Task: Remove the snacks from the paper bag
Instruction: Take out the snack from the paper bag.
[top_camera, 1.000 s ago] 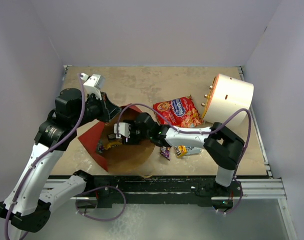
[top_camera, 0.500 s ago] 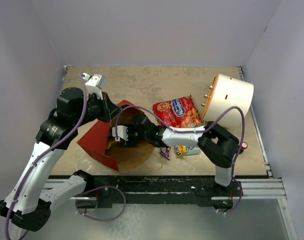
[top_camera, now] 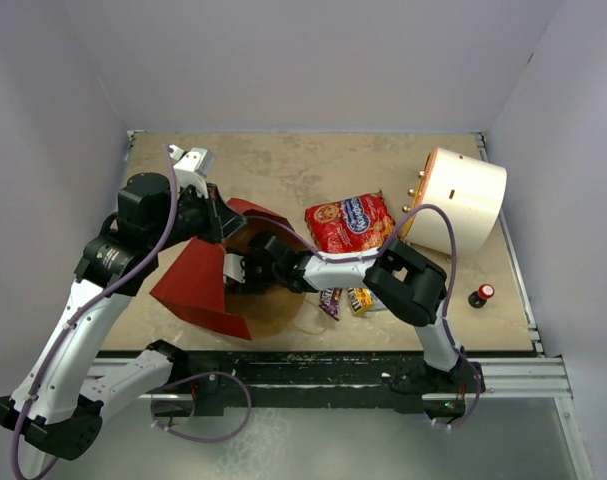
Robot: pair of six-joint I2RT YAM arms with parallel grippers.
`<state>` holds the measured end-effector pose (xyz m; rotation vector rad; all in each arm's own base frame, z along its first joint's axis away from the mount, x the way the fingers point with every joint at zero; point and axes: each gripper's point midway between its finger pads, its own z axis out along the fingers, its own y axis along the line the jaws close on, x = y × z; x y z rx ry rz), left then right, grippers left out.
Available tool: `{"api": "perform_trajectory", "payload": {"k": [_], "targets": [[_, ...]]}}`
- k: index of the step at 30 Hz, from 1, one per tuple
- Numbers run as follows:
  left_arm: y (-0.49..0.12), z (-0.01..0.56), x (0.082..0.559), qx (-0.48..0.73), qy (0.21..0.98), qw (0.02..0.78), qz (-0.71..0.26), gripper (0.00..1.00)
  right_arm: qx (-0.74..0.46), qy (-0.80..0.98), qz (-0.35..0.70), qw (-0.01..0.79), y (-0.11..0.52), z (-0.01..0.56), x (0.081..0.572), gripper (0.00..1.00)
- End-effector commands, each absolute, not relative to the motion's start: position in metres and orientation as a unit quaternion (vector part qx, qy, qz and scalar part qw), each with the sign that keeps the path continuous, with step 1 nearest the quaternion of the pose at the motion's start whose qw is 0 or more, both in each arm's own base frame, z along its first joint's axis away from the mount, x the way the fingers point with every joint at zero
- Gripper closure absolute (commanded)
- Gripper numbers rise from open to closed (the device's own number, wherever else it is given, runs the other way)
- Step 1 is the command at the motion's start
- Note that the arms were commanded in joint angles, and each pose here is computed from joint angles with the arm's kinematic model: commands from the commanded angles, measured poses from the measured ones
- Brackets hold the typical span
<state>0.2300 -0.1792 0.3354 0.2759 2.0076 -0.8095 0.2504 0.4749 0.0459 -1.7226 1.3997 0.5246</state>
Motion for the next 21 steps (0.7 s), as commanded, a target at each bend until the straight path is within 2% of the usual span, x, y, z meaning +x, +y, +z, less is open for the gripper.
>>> {"api": "perform_trajectory", "payload": {"k": [1,7,10,15,21], "targets": [[-0.181,0.358,0.232,0.121,0.794,0.490,-0.339,1.00,-0.678,0.571,0.187,0.424,0.483,0.050,0.265,0.51],[-0.180,0.356,0.233,0.117,0.797,0.489,-0.334,1.00,-0.674,0.579,0.188,0.419,0.488,0.045,0.267,0.72],[-0.176,0.351,0.234,0.106,0.804,0.488,-0.324,1.00,-0.667,0.575,0.190,0.434,0.488,0.061,0.268,0.86],[-0.160,0.341,0.237,0.064,0.819,0.490,-0.291,1.00,-0.658,0.567,0.192,0.457,0.475,0.098,0.262,1.00],[-0.145,0.334,0.243,0.030,0.828,0.498,-0.257,1.00,-0.657,0.566,0.198,0.456,0.449,0.126,0.245,1.00]]}}
